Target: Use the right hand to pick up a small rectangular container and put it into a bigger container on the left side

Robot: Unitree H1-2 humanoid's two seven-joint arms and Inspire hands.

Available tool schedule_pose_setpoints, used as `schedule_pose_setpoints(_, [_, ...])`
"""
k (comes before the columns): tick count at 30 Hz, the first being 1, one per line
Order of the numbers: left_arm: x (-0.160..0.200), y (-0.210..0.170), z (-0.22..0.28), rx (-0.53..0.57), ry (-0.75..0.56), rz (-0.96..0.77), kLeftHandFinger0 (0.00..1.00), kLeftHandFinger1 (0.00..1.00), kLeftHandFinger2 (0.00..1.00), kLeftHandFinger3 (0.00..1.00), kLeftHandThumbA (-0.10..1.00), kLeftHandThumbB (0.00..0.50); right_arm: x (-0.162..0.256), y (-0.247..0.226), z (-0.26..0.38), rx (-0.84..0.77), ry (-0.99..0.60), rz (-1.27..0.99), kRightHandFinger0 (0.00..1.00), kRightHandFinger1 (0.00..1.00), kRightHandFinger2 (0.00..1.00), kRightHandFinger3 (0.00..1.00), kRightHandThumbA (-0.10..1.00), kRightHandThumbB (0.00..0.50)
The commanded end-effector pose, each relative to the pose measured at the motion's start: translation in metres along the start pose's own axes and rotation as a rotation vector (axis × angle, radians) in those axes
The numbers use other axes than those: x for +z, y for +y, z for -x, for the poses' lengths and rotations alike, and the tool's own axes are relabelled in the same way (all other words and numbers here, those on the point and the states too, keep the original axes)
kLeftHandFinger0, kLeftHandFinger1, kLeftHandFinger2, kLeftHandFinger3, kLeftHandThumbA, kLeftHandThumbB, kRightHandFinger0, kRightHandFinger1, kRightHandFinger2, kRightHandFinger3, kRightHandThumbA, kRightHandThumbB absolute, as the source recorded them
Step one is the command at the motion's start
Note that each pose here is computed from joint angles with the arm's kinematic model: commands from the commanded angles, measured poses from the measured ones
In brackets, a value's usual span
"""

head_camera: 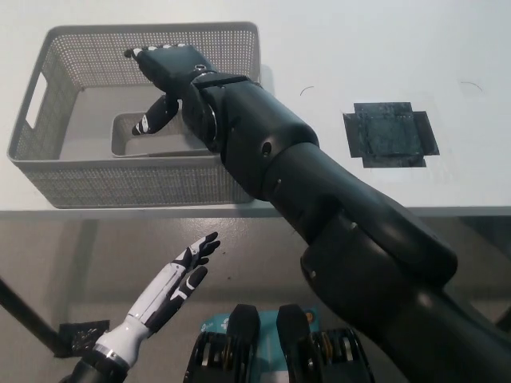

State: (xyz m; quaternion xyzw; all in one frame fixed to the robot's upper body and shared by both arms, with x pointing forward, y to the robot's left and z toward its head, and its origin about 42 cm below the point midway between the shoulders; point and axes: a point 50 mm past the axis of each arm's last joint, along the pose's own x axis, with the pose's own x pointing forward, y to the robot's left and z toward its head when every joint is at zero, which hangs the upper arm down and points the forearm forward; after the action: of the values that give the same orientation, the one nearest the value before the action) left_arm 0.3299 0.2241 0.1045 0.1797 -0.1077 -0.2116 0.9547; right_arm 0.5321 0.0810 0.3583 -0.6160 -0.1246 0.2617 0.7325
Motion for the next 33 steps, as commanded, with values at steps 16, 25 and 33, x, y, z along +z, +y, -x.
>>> schedule_pose_setpoints(16, [0.007,0.010,-0.005,-0.004,-0.048,-0.020,1.00,1.00,1.00,1.00,1.00,0.263,-0.107,-0.288,0.141,-0.690,-0.346,-0.179,1.00,1.00,1.00,1.00,1.00,0.444])
schedule_pose_setpoints(25, [0.005,0.007,-0.005,-0.007,-0.040,-0.030,1.00,1.00,1.00,1.00,1.00,0.266,-0.168,-0.179,0.216,-0.716,-0.386,-0.333,1.00,1.00,1.00,1.00,1.00,0.364])
schedule_pose_setpoints(33, [0.004,0.002,-0.005,-0.006,-0.038,-0.009,1.00,1.00,1.00,1.00,1.00,0.268,-0.145,-0.053,0.271,-0.780,-0.519,-0.413,1.00,1.00,1.00,1.00,1.00,0.390])
